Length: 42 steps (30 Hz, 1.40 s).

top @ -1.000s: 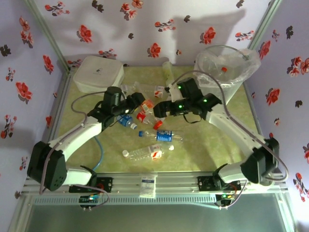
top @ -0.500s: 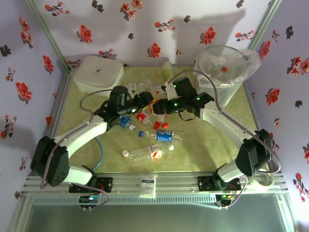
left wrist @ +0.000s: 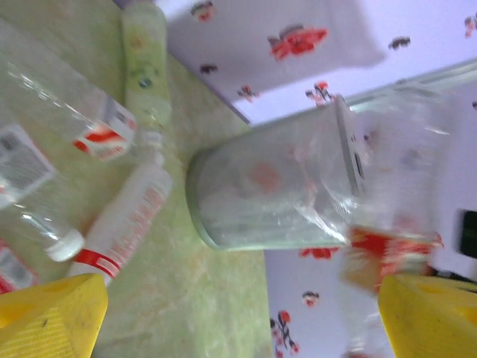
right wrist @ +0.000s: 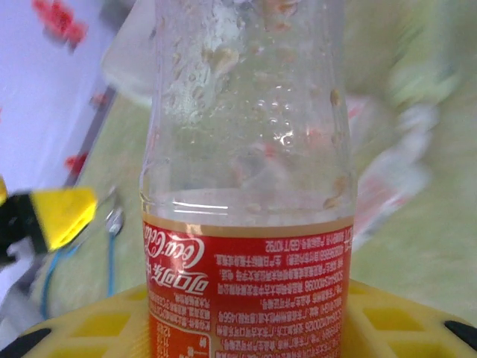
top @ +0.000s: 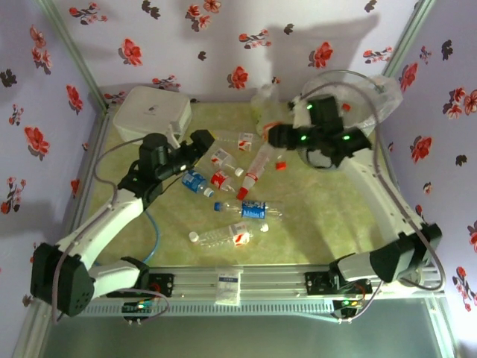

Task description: Put the plastic bottles in the bin

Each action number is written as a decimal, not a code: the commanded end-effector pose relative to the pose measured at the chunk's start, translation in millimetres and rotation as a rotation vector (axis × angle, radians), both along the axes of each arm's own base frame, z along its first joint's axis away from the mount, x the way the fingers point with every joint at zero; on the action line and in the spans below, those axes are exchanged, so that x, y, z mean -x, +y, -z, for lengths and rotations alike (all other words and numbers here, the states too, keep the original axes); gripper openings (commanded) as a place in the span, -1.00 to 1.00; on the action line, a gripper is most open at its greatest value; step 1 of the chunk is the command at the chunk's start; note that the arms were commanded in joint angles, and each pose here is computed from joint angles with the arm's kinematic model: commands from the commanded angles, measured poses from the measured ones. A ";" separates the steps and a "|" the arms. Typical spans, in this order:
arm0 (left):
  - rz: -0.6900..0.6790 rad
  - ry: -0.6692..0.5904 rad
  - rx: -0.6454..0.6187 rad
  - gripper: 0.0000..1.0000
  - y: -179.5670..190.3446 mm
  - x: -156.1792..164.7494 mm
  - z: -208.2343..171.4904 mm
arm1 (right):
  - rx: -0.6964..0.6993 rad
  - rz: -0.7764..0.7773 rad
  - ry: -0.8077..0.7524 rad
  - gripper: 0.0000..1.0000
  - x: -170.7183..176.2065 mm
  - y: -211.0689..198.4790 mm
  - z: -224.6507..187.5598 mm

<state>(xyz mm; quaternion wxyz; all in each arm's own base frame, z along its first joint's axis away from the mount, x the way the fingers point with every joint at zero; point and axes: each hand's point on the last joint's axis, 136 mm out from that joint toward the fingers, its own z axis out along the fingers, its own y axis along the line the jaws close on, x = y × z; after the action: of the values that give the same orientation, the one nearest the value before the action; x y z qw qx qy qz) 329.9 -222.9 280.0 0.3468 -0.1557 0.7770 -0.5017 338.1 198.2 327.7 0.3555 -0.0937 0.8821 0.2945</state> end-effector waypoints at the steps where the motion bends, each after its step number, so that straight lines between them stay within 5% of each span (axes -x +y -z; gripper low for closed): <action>1: -0.067 0.071 -0.163 0.90 25.8 8.9 41.7 | 0.146 0.214 -0.159 -0.12 -1.6 -66.6 -60.0; 7: -0.156 0.152 -0.270 0.90 54.1 14.9 87.2 | 0.343 0.561 -0.292 -0.31 -40.6 -165.8 -117.2; 13: -0.205 0.191 -0.281 0.86 64.8 7.1 114.0 | 0.474 0.690 -0.177 -0.35 -99.1 -225.2 -93.0; 28: -0.232 0.253 -0.339 0.87 79.8 10.0 151.8 | 0.560 0.527 0.092 -0.32 -145.8 -216.1 19.2; 34: -0.231 0.289 -0.346 0.86 77.4 4.2 171.5 | 0.568 0.409 0.249 -0.29 -125.1 -203.0 60.7; 42: -0.216 0.310 -0.326 0.85 70.1 -2.2 179.0 | 0.515 0.321 0.297 -0.29 -83.1 -180.6 64.8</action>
<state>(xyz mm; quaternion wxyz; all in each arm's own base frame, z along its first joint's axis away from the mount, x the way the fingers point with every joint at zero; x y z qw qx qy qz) 324.4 -151.6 96.5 0.2862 -0.2569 0.8761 -0.2908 459.5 -2.3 258.6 0.2674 0.0345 0.9627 -0.0203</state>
